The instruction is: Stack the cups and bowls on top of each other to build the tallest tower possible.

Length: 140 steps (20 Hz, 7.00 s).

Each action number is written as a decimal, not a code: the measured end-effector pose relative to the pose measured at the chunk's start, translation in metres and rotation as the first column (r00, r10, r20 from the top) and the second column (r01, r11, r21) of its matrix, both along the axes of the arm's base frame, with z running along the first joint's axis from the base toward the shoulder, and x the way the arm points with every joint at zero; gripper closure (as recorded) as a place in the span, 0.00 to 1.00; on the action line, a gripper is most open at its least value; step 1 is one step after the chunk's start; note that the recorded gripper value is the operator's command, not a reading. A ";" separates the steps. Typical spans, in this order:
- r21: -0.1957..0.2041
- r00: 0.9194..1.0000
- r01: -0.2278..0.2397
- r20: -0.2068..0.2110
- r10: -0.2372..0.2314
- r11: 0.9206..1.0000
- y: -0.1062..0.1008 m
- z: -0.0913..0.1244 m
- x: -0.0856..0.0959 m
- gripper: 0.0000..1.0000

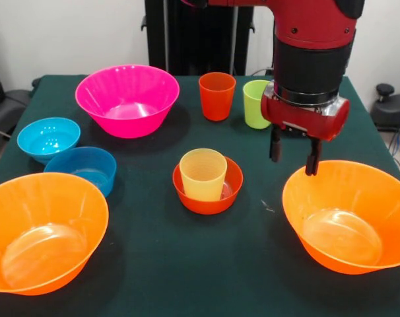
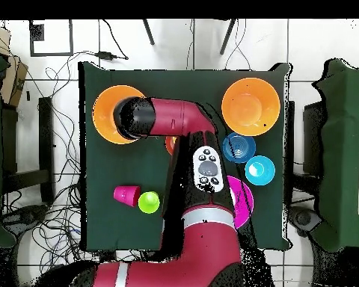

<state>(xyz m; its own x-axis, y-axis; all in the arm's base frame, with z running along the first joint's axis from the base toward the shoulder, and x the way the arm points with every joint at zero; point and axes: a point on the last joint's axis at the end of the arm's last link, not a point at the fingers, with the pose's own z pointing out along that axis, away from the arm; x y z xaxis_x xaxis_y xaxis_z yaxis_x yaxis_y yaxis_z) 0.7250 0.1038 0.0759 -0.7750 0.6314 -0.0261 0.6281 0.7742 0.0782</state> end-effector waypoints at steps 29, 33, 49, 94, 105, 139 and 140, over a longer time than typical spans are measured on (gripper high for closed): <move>-0.046 0.998 0.015 0.061 -0.012 0.999 0.004 -0.049 -0.009 0.00; -0.050 0.998 0.017 0.060 -0.014 0.999 0.002 -0.049 -0.009 0.00; -0.048 0.998 0.023 0.060 -0.020 0.999 -0.003 -0.049 -0.008 0.00; 0.219 0.993 0.112 0.001 -0.115 0.969 -0.003 -0.070 -0.015 0.00; 0.256 0.998 0.056 0.005 -0.059 0.965 0.010 -0.083 -0.021 0.00; 0.186 0.993 -0.110 0.073 0.098 0.976 0.049 -0.078 -0.028 1.00; 0.183 0.992 -0.111 0.074 0.098 0.977 0.049 -0.076 -0.028 1.00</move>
